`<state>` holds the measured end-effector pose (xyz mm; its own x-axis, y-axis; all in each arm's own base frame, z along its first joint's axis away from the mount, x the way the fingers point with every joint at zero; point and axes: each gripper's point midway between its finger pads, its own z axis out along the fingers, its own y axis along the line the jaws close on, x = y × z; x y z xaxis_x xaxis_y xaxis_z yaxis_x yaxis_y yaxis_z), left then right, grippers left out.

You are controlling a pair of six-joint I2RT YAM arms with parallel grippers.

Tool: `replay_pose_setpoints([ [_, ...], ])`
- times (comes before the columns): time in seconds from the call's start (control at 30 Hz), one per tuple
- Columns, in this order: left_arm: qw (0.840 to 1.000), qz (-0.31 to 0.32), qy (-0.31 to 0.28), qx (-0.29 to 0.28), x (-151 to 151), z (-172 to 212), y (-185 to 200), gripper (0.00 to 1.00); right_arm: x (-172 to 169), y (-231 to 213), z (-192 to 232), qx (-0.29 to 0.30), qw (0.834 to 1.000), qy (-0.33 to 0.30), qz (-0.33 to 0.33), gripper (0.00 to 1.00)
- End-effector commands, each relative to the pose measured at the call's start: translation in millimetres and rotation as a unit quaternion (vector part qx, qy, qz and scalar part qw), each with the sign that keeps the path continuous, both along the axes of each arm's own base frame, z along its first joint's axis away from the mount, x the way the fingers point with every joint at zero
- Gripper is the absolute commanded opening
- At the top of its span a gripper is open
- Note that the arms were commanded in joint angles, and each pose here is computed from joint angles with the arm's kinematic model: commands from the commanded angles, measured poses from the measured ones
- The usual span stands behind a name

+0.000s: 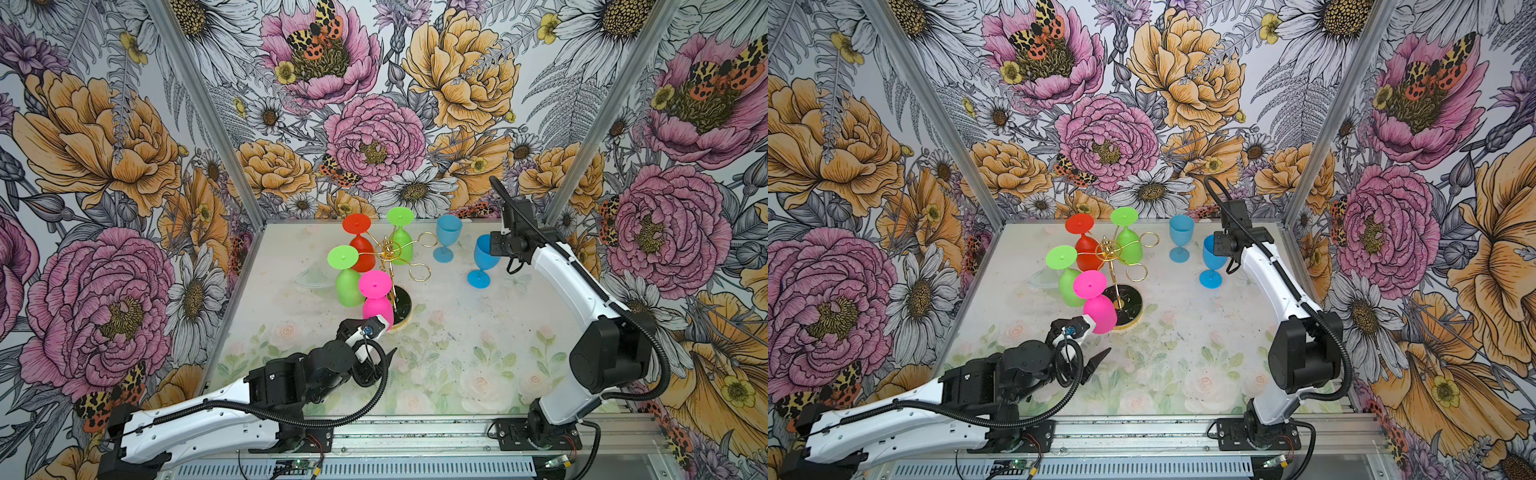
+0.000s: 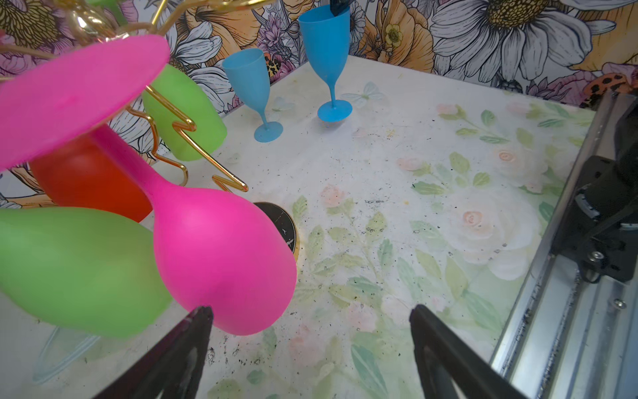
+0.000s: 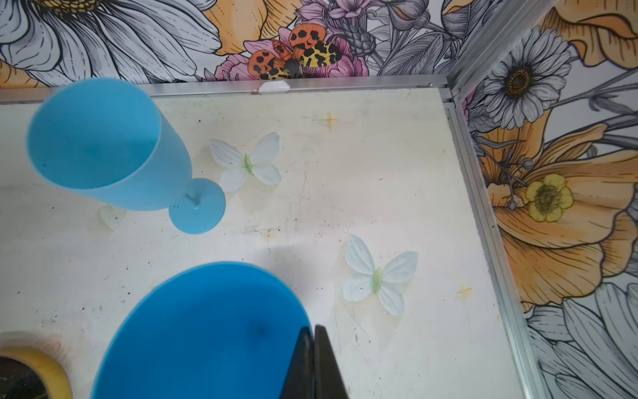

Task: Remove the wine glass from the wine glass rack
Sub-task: 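Carry the light blue glass with right gripper to beside the first glass, then lower the glass upright onto the table and open the right gripper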

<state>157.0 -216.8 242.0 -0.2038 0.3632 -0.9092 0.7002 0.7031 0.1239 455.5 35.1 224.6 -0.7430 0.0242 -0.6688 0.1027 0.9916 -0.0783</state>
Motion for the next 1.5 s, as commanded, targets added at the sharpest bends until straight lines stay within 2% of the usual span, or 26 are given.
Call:
replay_pose_setpoints([
  [0.0,0.998,-0.018,0.043,-0.034,-9,9,0,0.91,28,-3,24,-0.016,0.999,-0.045,-0.004,0.00],
  [0.27,0.996,0.001,0.061,-0.069,-4,15,12,0.92,68,-5,18,-0.019,0.999,-0.047,-0.008,0.00],
  [0.6,0.995,0.001,0.068,-0.072,-4,14,12,0.93,102,-10,7,-0.017,0.999,-0.050,-0.015,0.00],
  [1.07,0.994,-0.003,0.066,-0.083,-7,18,15,0.95,123,-5,-15,0.004,0.999,-0.040,-0.012,0.00],
  [1.47,0.994,-0.006,0.067,-0.083,-8,18,14,0.95,128,-4,-33,0.007,1.000,-0.026,-0.014,0.00],
])
